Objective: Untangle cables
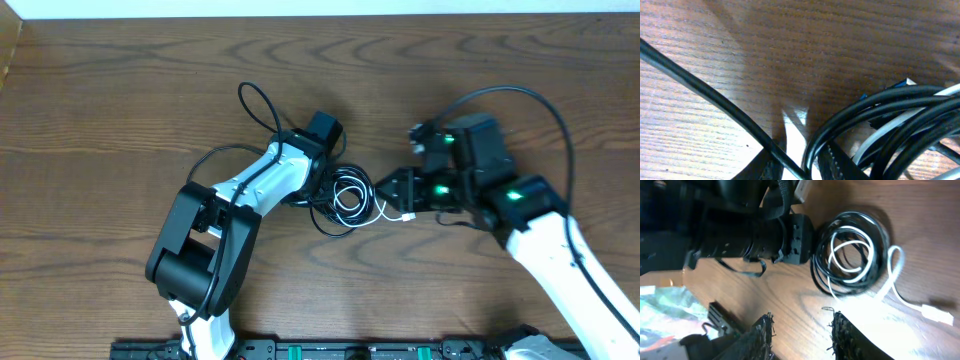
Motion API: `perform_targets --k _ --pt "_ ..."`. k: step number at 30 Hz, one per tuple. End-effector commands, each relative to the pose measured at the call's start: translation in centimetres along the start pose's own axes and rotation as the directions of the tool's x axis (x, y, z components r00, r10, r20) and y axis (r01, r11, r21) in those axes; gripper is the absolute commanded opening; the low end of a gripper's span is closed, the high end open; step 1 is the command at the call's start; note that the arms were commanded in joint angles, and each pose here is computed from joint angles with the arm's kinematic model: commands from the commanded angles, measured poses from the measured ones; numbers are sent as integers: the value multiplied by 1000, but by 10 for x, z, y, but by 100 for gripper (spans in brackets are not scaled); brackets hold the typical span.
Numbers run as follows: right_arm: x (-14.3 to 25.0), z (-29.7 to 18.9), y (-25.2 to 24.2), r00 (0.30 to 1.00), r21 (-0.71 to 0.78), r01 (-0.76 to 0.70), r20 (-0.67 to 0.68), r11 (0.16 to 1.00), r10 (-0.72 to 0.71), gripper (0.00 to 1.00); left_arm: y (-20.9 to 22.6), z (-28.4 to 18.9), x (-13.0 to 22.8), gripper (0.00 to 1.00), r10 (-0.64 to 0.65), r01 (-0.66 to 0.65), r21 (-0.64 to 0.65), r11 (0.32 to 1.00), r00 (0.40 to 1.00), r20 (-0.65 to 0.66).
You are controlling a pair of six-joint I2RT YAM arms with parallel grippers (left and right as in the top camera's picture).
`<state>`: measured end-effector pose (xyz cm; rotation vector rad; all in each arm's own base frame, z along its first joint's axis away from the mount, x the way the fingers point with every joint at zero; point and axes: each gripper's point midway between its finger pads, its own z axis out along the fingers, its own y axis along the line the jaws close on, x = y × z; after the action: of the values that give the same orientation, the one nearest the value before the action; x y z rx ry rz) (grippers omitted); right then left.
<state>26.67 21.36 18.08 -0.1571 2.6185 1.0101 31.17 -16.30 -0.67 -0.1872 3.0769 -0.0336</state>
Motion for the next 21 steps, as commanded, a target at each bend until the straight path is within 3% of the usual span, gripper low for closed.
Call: perform_targets --k 1,5,13,21 --pt "3 29 2 999 20 -23 -34 1000 23 30 44 39 21 28 -9 -5 -170 985 997 -80" --pt "5 63 -15 992 104 -109 -53 989 115 28 44 39 22 28 -9 -5 -171 985 997 -81" --pt "-2 125 -34 993 95 -91 -69 991 97 24 44 39 22 28 -9 -5 -171 985 997 -81" --pt "20 165 -52 979 125 -130 -142 984 148 18 44 39 22 28 -10 -4 -171 985 997 -80"
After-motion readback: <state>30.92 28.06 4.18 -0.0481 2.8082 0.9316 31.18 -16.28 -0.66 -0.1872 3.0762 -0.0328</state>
